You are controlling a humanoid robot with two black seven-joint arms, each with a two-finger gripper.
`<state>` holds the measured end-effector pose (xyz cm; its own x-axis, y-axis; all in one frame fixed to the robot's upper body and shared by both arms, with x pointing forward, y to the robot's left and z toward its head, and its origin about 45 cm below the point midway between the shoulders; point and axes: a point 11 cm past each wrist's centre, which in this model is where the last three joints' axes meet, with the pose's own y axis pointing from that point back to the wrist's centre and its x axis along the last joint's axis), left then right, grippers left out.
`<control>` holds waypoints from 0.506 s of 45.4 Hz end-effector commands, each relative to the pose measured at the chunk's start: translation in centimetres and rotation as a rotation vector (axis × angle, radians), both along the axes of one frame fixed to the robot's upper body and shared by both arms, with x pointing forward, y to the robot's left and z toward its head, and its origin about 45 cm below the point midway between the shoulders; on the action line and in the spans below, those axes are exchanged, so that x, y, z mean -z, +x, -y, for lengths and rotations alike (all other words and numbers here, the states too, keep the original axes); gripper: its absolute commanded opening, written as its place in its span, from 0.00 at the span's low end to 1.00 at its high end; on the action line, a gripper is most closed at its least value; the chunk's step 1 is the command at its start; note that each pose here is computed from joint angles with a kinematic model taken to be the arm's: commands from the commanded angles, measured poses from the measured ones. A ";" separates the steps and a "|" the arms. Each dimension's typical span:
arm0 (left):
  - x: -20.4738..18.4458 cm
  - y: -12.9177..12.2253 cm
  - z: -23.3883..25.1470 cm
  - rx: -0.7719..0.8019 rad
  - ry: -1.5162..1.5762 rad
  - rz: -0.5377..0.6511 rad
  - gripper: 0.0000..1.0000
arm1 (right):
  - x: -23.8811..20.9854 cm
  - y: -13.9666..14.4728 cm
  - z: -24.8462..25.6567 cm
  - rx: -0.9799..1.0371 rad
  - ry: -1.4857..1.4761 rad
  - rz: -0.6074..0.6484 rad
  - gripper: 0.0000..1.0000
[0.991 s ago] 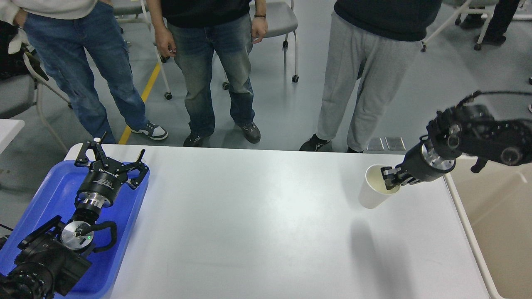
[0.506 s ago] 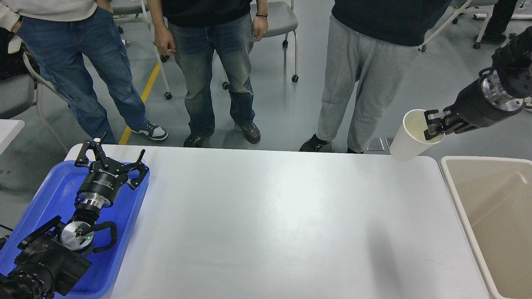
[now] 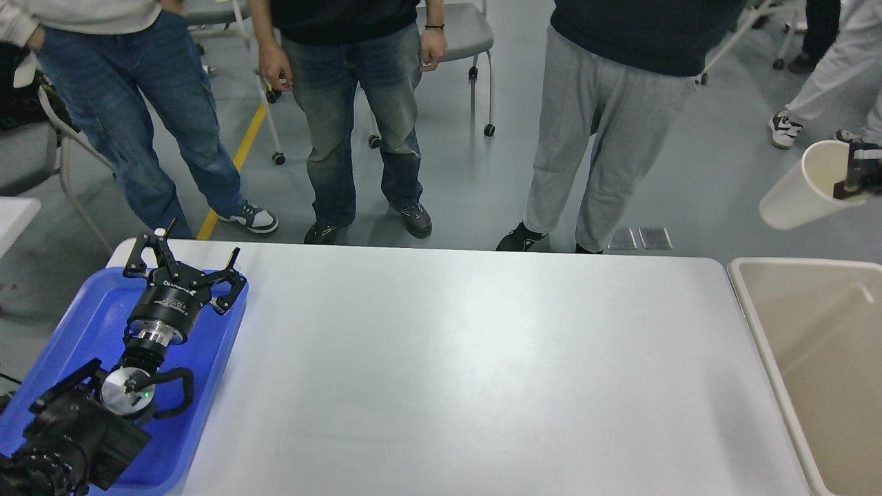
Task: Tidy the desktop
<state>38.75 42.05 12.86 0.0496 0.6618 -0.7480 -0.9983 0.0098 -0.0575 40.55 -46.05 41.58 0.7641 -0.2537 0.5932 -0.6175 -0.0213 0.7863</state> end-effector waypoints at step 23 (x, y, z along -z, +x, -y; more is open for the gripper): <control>0.0 0.0 0.0 0.000 0.000 0.000 1.00 | 14.3 -3.6 15.8 0.900 0.327 0.557 0.00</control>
<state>38.75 42.05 12.86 0.0497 0.6619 -0.7479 -0.9983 0.0098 -0.0576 38.45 -58.09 33.22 0.2545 -0.7014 0.6658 -0.8095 0.2221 0.5435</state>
